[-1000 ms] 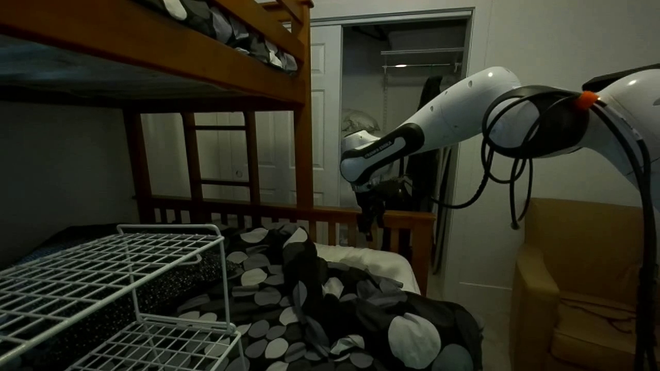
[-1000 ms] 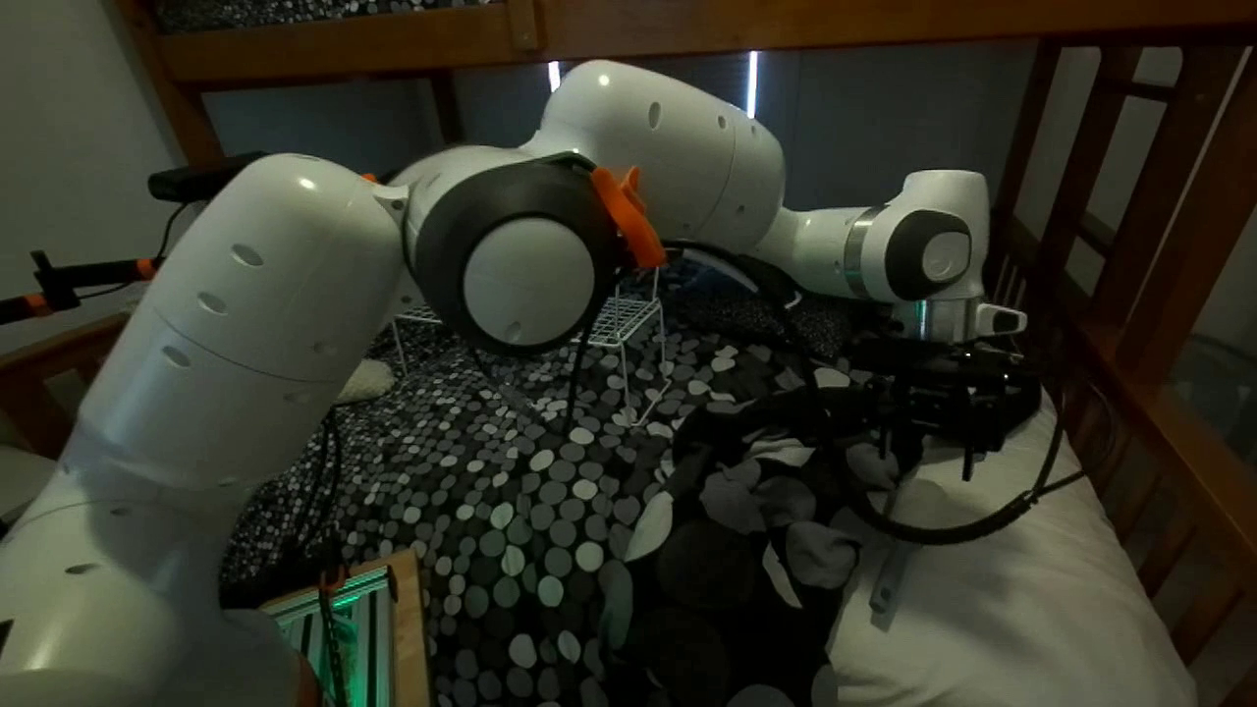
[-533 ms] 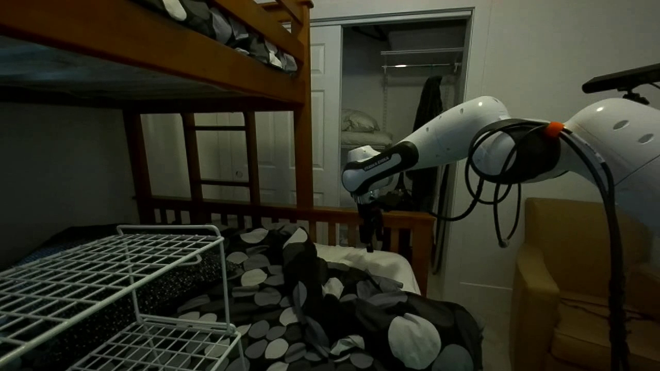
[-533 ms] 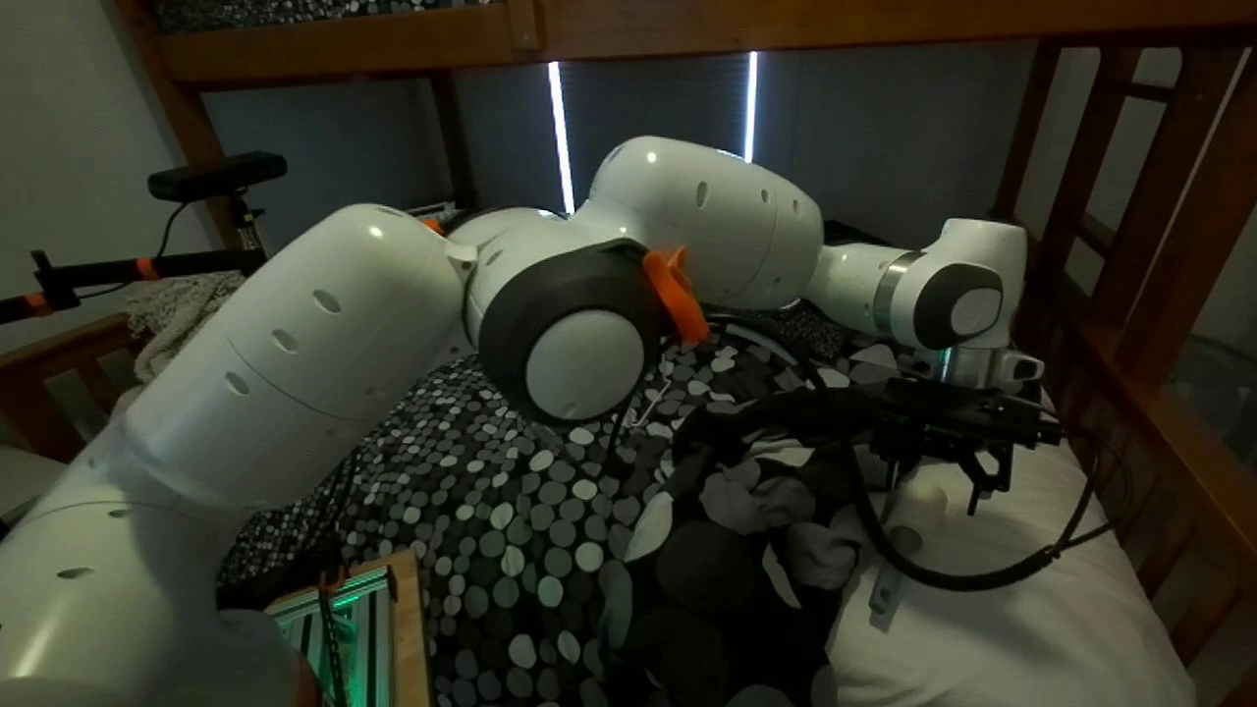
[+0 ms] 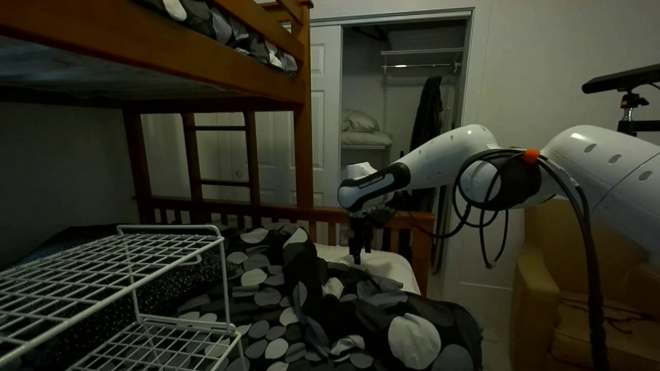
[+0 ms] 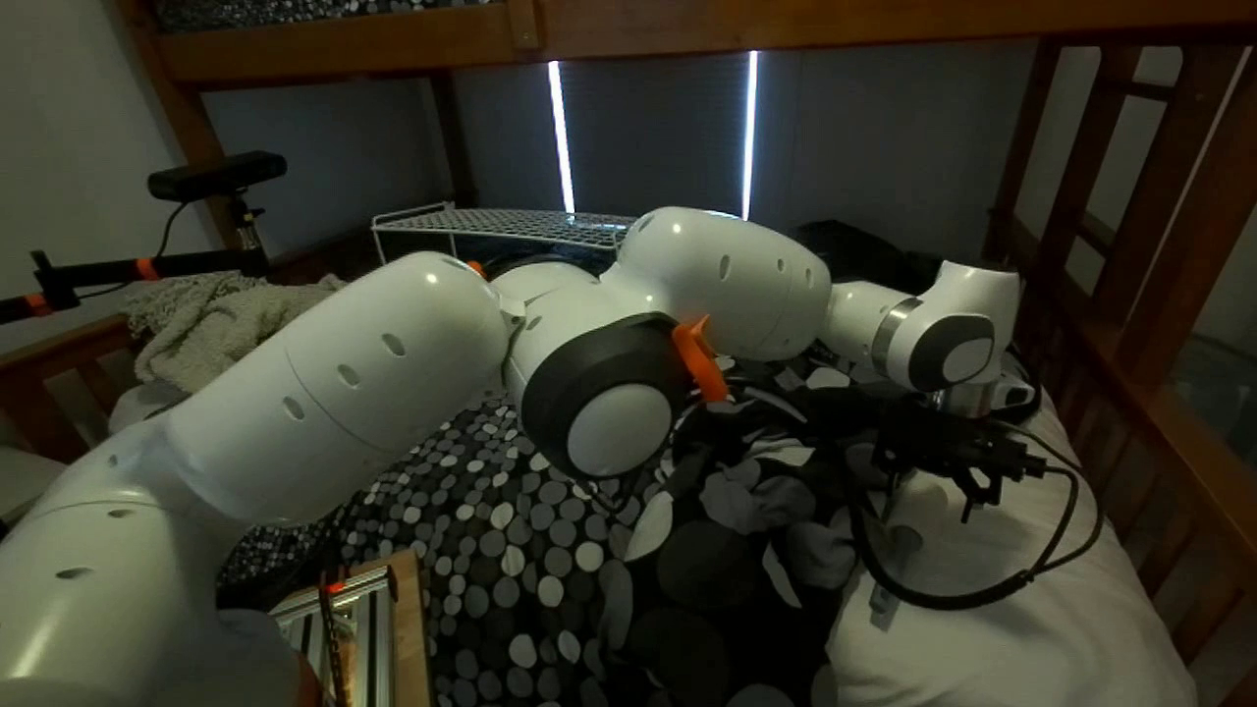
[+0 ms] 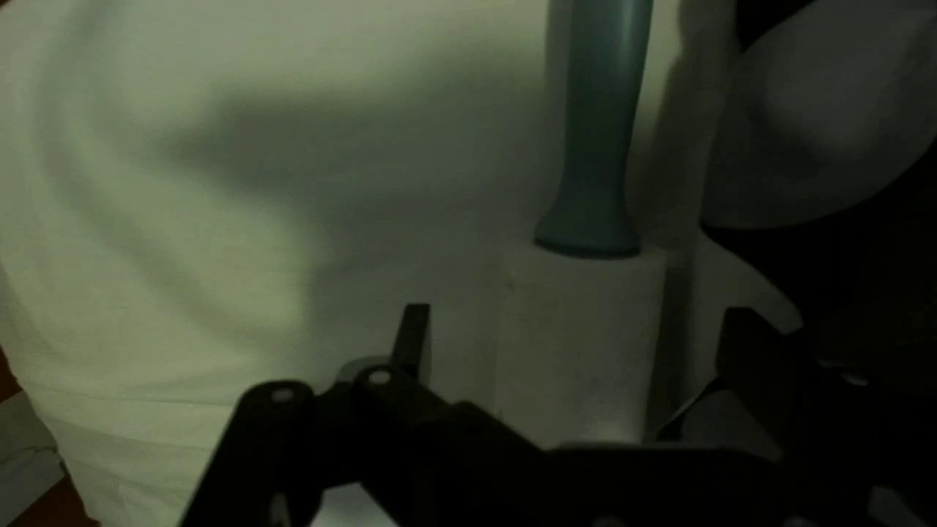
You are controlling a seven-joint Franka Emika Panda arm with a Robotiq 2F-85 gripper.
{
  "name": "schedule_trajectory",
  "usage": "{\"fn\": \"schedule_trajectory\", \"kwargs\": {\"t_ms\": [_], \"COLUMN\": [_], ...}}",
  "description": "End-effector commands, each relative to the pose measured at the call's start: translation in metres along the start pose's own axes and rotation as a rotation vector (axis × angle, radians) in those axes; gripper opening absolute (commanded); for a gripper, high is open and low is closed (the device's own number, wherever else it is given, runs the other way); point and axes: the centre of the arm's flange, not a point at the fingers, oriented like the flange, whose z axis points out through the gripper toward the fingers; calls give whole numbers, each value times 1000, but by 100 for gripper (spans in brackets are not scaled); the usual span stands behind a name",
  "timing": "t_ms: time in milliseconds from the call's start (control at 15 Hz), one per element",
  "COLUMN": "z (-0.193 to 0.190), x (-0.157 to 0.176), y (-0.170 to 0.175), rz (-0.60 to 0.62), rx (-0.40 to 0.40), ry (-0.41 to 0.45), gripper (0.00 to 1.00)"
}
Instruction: Move the right end of the blanket to the left, then move the lint roller to the left
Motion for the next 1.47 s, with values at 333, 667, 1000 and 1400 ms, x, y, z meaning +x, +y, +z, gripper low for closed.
{"fn": "schedule_trajectory", "kwargs": {"t_ms": [333, 667, 1000, 1400], "z": [34, 37, 41, 59], "x": [26, 28, 27, 27], "y": [15, 19, 22, 20], "rz": [-9, -4, 16, 25], "rx": [30, 27, 39, 60], "ry": [93, 95, 79, 46], "gripper": [75, 36, 78, 100]}}
